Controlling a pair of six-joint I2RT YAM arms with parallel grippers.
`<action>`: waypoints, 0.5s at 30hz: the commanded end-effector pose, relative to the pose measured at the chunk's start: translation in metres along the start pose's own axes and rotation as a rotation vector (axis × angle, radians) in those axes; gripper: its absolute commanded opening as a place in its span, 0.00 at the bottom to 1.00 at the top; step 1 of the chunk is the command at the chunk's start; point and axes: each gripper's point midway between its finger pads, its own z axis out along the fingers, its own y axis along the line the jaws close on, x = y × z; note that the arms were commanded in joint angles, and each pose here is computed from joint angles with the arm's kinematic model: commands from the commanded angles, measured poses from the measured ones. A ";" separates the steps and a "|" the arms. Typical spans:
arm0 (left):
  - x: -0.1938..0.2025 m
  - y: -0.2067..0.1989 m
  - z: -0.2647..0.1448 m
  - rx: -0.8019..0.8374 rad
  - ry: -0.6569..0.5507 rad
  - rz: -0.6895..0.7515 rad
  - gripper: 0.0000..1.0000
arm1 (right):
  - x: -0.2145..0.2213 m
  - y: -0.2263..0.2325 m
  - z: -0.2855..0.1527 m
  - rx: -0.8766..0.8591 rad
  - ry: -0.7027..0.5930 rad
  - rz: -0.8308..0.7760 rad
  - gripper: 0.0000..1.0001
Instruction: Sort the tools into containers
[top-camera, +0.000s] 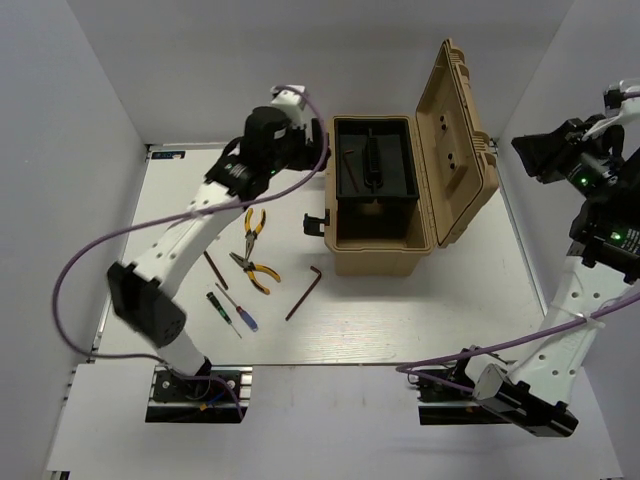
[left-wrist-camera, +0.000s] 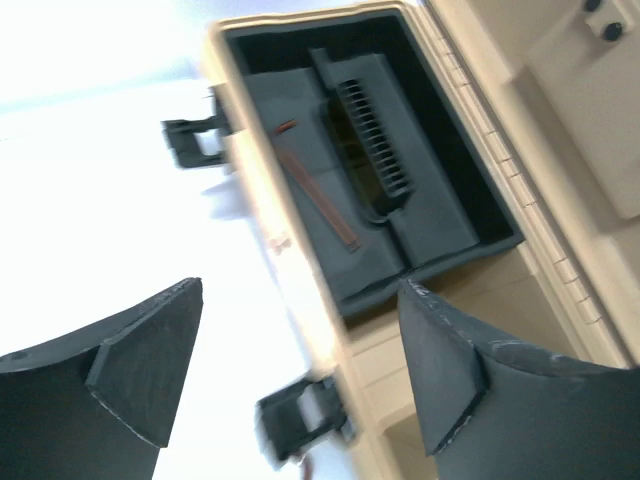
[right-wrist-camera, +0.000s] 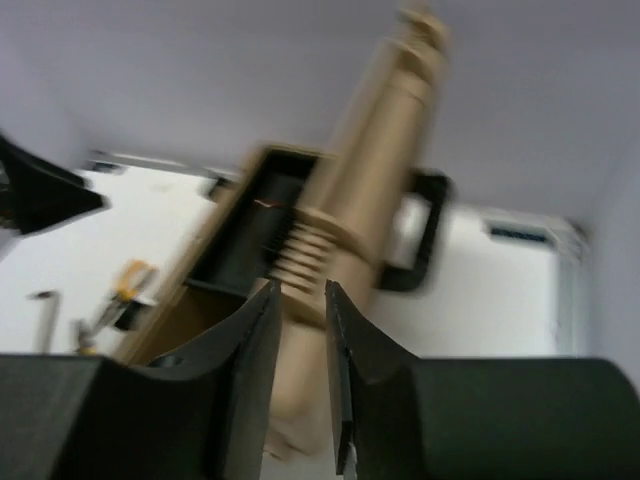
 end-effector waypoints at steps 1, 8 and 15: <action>-0.001 0.035 -0.049 -0.145 -0.059 0.032 0.89 | -0.038 0.070 -0.011 -0.381 -0.082 -0.049 0.32; 0.063 0.084 -0.112 -0.349 -0.024 -0.036 0.97 | -0.094 0.158 -0.043 -0.839 -0.163 -0.093 0.43; 0.138 0.118 -0.144 -0.476 0.086 -0.074 0.99 | -0.074 0.172 0.016 -0.780 -0.068 0.025 0.42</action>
